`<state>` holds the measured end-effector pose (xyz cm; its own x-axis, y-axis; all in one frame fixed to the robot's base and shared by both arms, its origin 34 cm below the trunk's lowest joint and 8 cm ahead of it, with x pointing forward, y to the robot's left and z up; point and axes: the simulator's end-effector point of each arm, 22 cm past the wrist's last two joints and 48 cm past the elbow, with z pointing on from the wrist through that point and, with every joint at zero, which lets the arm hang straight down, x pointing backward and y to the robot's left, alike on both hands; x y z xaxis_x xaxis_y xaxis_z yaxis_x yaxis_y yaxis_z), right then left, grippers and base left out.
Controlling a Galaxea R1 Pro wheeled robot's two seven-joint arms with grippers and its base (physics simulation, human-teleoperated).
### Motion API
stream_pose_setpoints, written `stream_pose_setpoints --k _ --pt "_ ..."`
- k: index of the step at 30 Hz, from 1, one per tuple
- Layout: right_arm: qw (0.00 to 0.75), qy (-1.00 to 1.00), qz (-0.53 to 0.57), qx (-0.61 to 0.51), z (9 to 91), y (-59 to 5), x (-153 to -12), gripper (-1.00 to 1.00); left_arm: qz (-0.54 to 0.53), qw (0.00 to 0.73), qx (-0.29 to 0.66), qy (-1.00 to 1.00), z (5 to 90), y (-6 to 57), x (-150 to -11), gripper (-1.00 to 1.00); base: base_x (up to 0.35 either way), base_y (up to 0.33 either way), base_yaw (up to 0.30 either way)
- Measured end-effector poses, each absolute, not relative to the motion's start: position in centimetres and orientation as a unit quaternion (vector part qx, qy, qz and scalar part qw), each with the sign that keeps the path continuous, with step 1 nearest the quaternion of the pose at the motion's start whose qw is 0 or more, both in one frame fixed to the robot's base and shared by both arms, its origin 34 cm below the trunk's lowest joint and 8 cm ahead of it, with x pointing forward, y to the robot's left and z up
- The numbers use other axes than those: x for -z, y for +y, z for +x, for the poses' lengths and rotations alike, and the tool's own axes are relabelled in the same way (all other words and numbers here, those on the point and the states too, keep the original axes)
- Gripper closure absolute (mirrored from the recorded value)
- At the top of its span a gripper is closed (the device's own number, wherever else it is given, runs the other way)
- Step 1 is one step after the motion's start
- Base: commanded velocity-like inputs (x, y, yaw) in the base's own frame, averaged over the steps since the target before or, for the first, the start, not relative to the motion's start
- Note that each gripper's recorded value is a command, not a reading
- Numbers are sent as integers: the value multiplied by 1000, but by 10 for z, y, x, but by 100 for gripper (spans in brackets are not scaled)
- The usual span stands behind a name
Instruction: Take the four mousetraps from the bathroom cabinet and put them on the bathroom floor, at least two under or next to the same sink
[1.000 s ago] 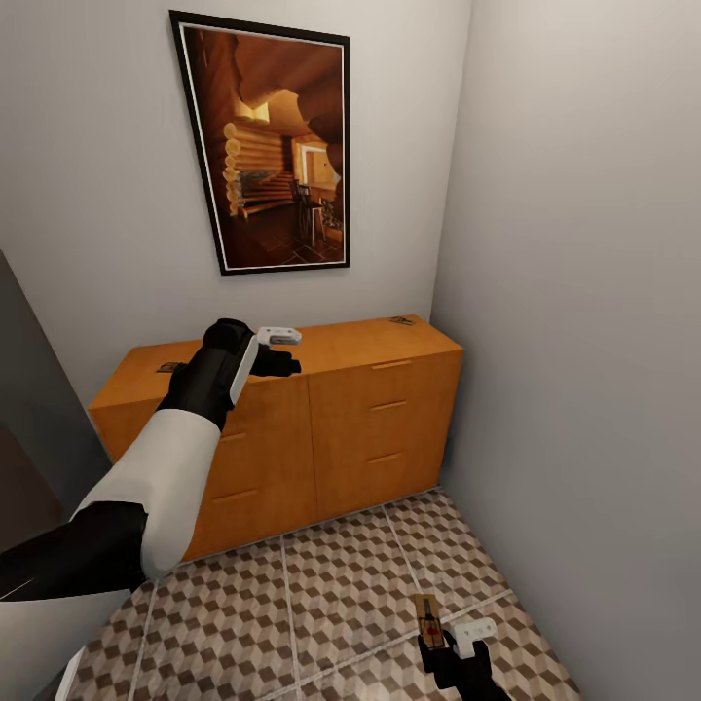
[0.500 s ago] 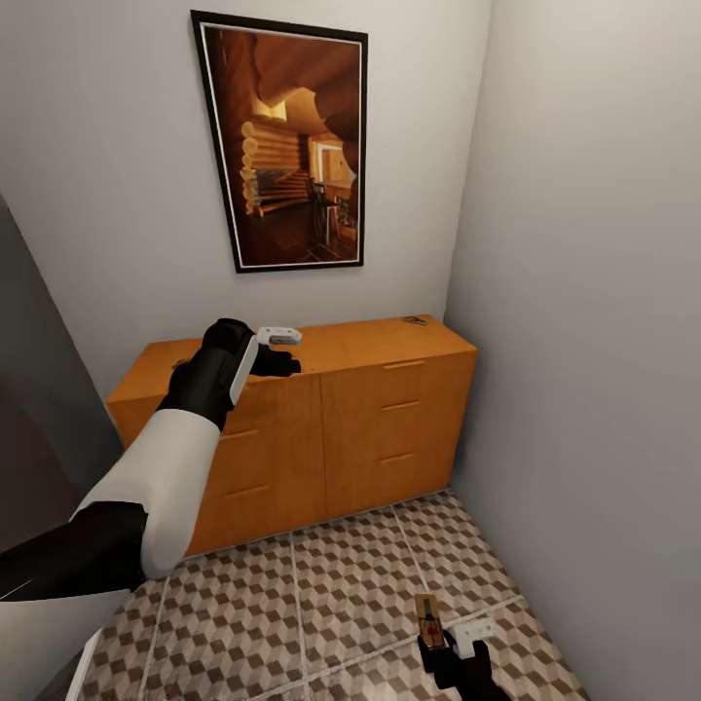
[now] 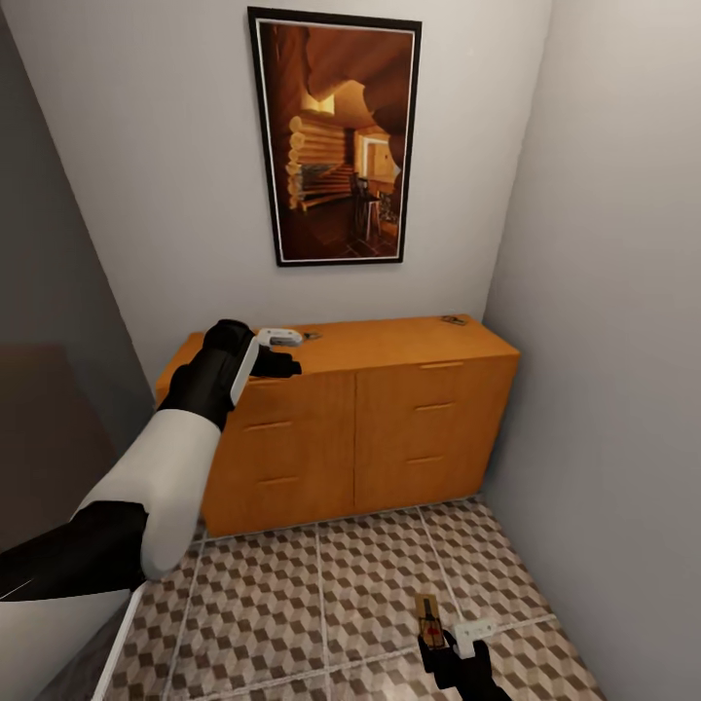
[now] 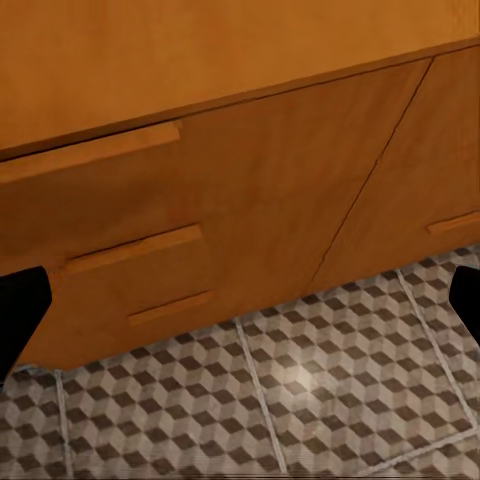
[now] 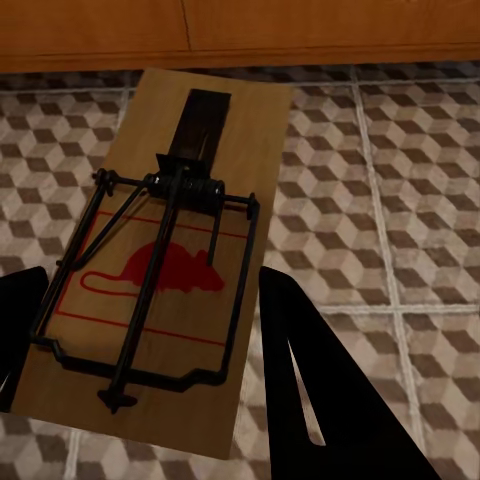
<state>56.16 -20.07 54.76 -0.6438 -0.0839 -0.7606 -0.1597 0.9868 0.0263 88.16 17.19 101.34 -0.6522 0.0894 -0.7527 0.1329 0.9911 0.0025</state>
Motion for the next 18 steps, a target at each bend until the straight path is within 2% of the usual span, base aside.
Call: stream_pose_setpoints --k 18 --pt "416 906 -67 -47 561 -199 -547 100 63 408 20 911 888 174 -1022 -100 0 0 12"
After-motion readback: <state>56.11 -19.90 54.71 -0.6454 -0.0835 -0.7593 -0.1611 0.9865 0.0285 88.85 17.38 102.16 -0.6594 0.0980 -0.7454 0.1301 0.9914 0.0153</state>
